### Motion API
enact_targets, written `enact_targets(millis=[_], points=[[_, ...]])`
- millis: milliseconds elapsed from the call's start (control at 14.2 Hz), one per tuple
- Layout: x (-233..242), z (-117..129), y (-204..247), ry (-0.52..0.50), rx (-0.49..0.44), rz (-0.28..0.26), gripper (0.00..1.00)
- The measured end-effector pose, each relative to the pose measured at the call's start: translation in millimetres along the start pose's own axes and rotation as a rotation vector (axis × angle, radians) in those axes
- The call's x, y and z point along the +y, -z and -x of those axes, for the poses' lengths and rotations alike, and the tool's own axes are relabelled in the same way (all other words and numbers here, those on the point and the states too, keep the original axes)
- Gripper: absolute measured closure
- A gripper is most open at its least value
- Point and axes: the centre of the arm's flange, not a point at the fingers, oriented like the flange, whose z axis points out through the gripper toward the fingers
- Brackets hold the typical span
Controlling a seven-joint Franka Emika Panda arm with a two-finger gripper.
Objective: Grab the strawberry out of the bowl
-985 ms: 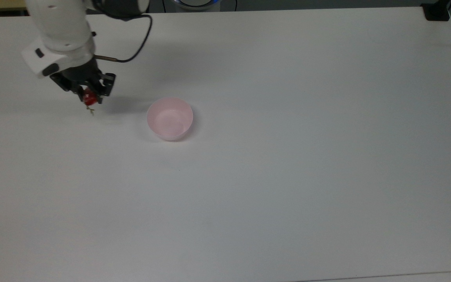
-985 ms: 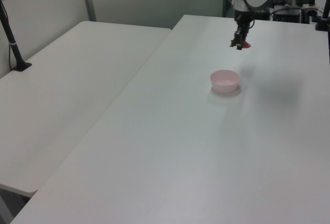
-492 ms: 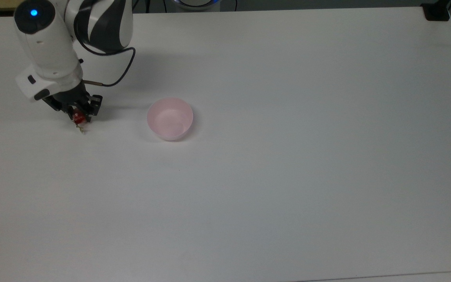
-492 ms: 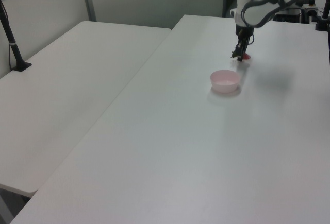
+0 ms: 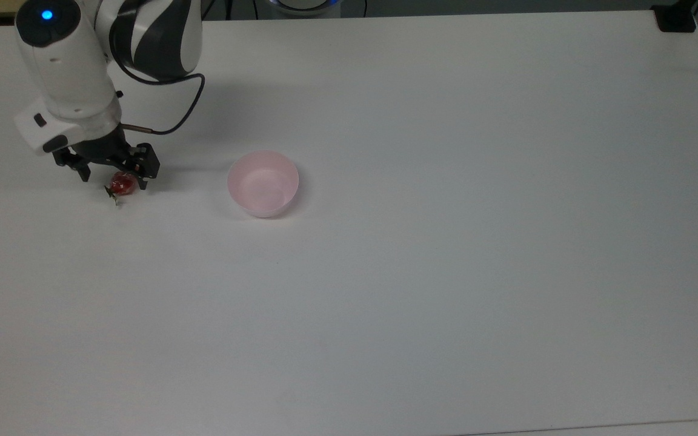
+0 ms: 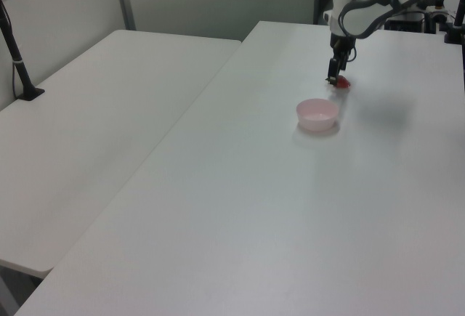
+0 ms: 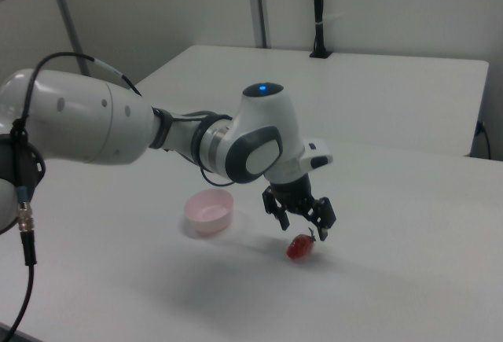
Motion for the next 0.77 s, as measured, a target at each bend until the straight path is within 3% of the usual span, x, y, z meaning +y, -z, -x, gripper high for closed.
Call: enact_targets(millis=[422, 563, 774], points=[[-8.9, -2.3, 103.6, -0.075, -0.024, -0.033, 0.0], [-38.9, 2.6, 163.3, -0.119, -0.035, -0.039, 0.0], [-85.1, 14.4, 215.6, -0.165, -0.054, -0.043, 0.0]])
